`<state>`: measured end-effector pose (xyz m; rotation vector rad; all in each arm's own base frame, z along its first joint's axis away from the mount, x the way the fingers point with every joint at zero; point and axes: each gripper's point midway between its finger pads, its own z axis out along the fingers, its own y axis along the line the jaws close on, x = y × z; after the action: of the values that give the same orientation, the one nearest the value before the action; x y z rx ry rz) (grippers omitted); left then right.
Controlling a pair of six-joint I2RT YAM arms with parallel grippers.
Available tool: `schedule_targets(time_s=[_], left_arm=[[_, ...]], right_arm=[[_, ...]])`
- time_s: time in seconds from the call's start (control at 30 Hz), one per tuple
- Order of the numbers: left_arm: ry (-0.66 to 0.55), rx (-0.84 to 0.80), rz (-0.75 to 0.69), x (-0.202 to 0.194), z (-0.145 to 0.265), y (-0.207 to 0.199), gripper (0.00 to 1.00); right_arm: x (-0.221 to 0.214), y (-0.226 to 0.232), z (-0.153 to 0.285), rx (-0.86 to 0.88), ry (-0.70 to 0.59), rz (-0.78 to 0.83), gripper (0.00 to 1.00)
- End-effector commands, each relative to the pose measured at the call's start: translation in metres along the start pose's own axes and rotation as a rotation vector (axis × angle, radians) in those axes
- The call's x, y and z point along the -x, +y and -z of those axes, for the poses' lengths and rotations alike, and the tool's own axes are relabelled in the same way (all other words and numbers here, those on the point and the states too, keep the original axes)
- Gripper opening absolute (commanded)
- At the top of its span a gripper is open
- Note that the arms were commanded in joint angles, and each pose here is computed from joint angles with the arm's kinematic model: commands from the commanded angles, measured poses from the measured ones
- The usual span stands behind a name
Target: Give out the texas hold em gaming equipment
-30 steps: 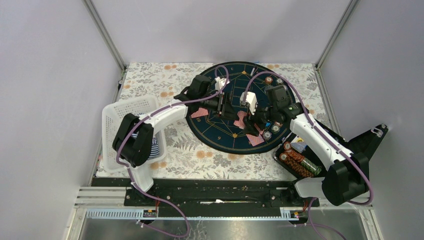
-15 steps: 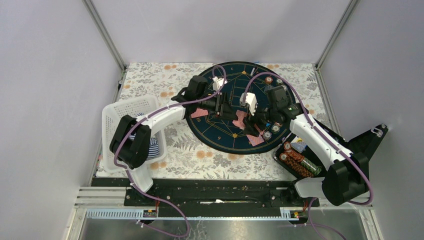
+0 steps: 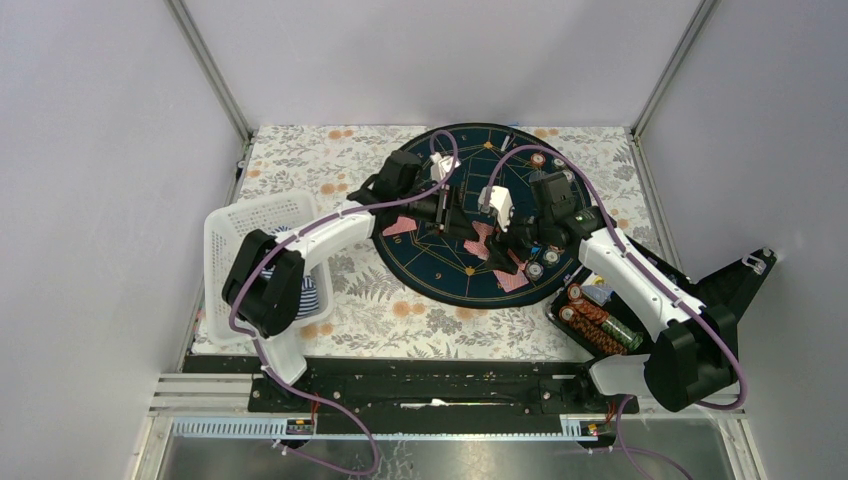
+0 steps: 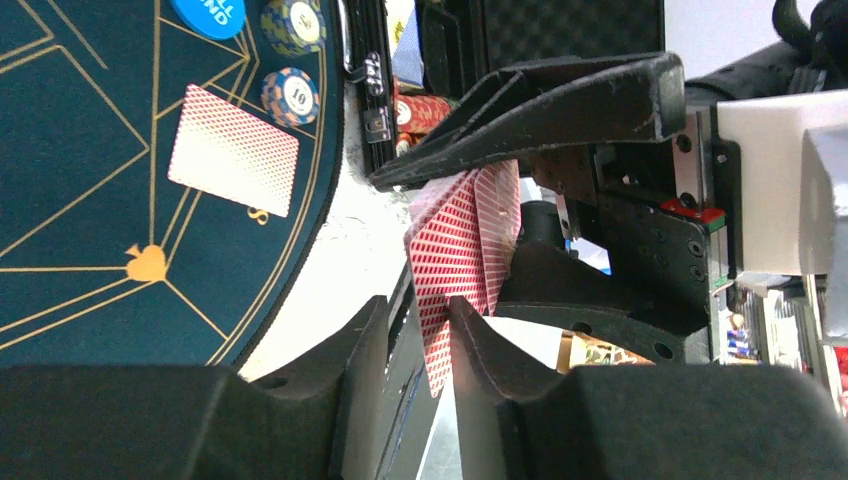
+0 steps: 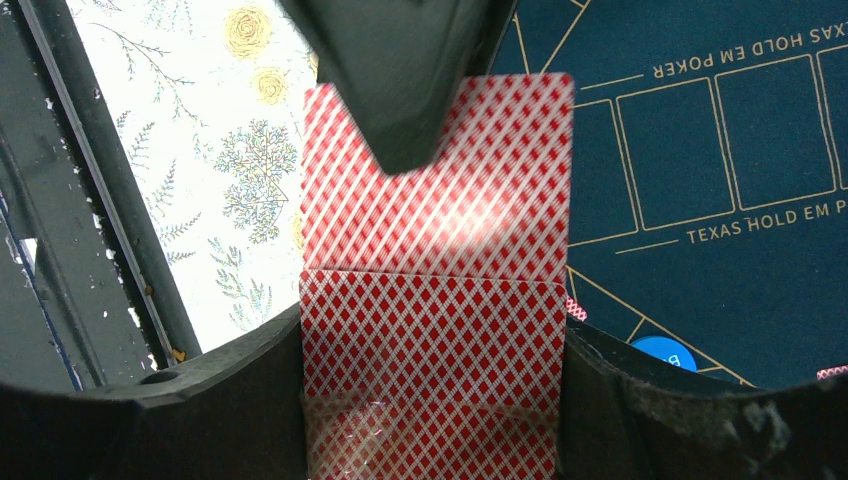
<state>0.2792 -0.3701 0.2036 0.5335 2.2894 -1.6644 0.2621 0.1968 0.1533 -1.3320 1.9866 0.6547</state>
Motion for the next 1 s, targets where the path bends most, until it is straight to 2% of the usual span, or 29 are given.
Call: schedule_targets(time_s=[0.0,0.37,0.67,0.87,0.97], left_arm=[[-0.050,0.013,-0.040,0.012,0.010,-0.001,0.30],[-0.086,0.026,-0.045,0.018,0.025,0.001,0.00],[-0.175,0.034,-0.066,0.041,0.061,0.006,0.00],[-0.301,0.087,-0.061,0.073,0.107,0.027,0.00],[-0.326,0.104,-0.054,0.085,0.115,0.037,0.00]], right_arm=[[0.024,-0.002,0.008,-0.024,-0.070,0.058,0.00],[0.021,-0.005,0.009,-0.048,-0.062,0.057,0.00],[0.019,-0.009,0.010,-0.074,-0.057,0.052,0.00],[0.019,-0.011,0.011,-0.082,-0.063,0.050,0.00],[0.021,-0.010,0.011,-0.075,-0.069,0.048,0.00]])
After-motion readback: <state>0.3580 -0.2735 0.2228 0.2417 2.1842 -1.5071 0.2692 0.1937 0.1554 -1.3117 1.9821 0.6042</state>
